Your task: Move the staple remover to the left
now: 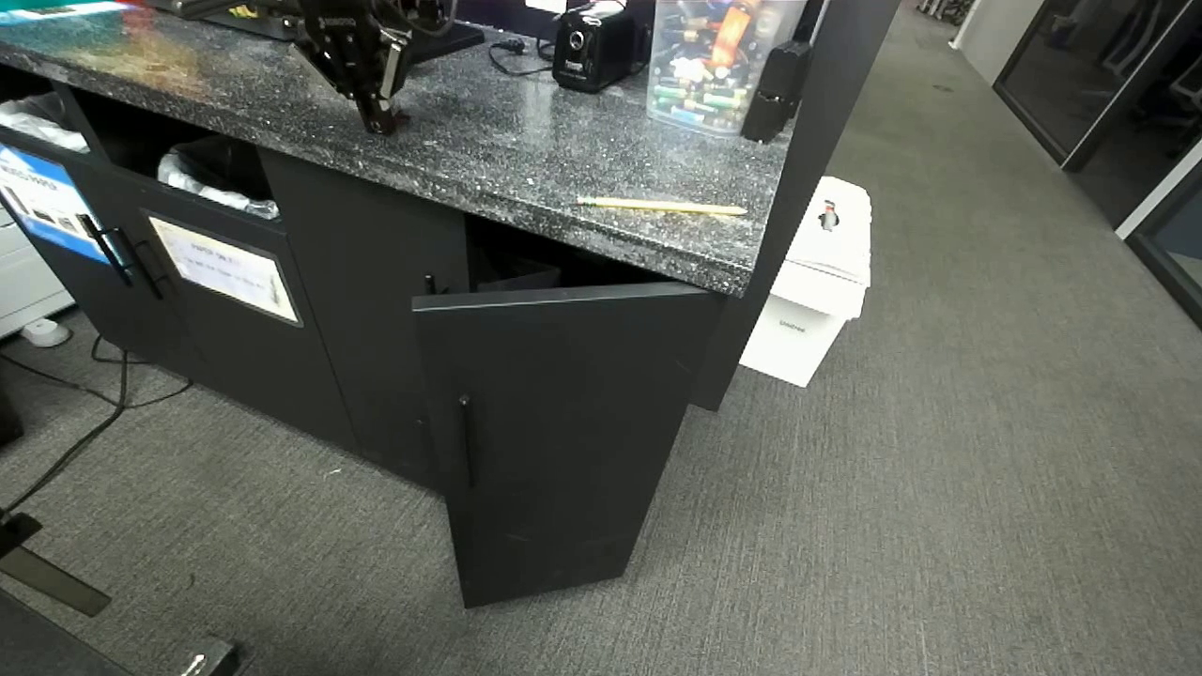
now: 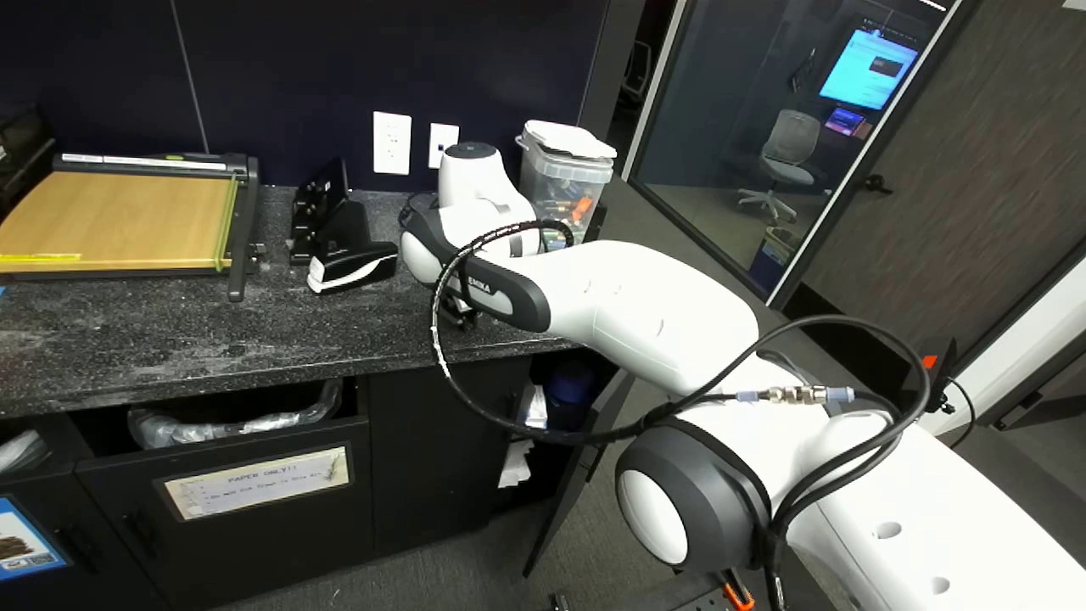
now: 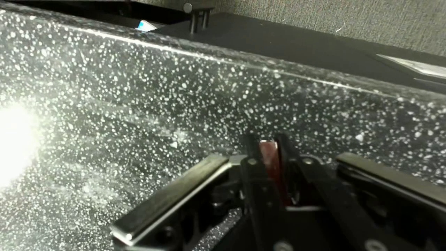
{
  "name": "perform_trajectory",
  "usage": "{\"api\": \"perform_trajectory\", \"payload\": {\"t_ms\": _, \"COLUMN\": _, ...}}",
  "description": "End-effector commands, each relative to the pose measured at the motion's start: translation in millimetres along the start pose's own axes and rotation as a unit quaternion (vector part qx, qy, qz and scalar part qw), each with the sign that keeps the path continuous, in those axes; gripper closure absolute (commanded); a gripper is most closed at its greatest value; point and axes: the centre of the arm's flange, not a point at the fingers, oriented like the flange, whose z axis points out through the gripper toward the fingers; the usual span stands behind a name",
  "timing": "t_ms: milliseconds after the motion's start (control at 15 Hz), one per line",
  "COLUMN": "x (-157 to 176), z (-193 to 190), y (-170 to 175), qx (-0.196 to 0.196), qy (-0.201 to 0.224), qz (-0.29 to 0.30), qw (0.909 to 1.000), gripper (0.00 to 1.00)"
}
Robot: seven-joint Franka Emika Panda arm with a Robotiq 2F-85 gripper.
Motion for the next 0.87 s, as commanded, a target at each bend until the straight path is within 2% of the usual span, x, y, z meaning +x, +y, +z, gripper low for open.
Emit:
{"api": "perform_trajectory", "payload": {"t_ms": 0, "x": 66.8, "z": 11.1, "y": 4.4, "qx": 0.008, "qy": -0.014, "qz": 0.012, "qw": 0.9998, "gripper": 0.59}}
{"api": "perform_trajectory", "payload": {"t_ms": 67, "x": 63.0, "z": 9.4, "y": 4.4, "qx": 0.011, "qy": -0.017, "qz": 0.013, "qw": 0.9997, "gripper": 0.58}}
{"api": "perform_trajectory", "payload": {"t_ms": 133, "x": 55.8, "z": 5.3, "y": 2.3, "qx": 0.016, "qy": -0.025, "qz": 0.016, "qw": 0.9994, "gripper": 0.53}}
{"api": "perform_trajectory", "payload": {"t_ms": 333, "x": 32.7, "z": -7.3, "y": -10.3, "qx": 0.036, "qy": -0.055, "qz": 0.026, "qw": 0.9975, "gripper": 0.3}}
{"api": "perform_trajectory", "payload": {"t_ms": 467, "x": 4.6, "z": -26.0, "y": -13.3, "qx": 0.047, "qy": -0.088, "qz": 0.05, "qw": 0.9938, "gripper": 0.16}}
{"api": "perform_trajectory", "payload": {"t_ms": 533, "x": -18.7, "z": -38.4, "y": -3.8, "qx": 0.046, "qy": -0.114, "qz": 0.073, "qw": 0.9897, "gripper": 0.08}}
{"api": "perform_trajectory", "payload": {"t_ms": 600, "x": -44.8, "z": -70.4, "y": 23.9, "qx": 0.027, "qy": -0.13, "qz": 0.095, "qw": 0.9866, "gripper": 0.02}}
{"api": "perform_trajectory", "payload": {"t_ms": 667, "x": -19.3, "z": -21.2, "y": -6.1, "qx": 0.023, "qy": -0.101, "qz": 0.058, "qw": 0.993, "gripper": 0.18}}
{"api": "perform_trajectory", "payload": {"t_ms": 800, "x": -21.6, "z": -51.5, "y": 13.6, "qx": 0.02, "qy": -0.118, "qz": 0.078, "qw": 0.9897, "gripper": 0.04}}
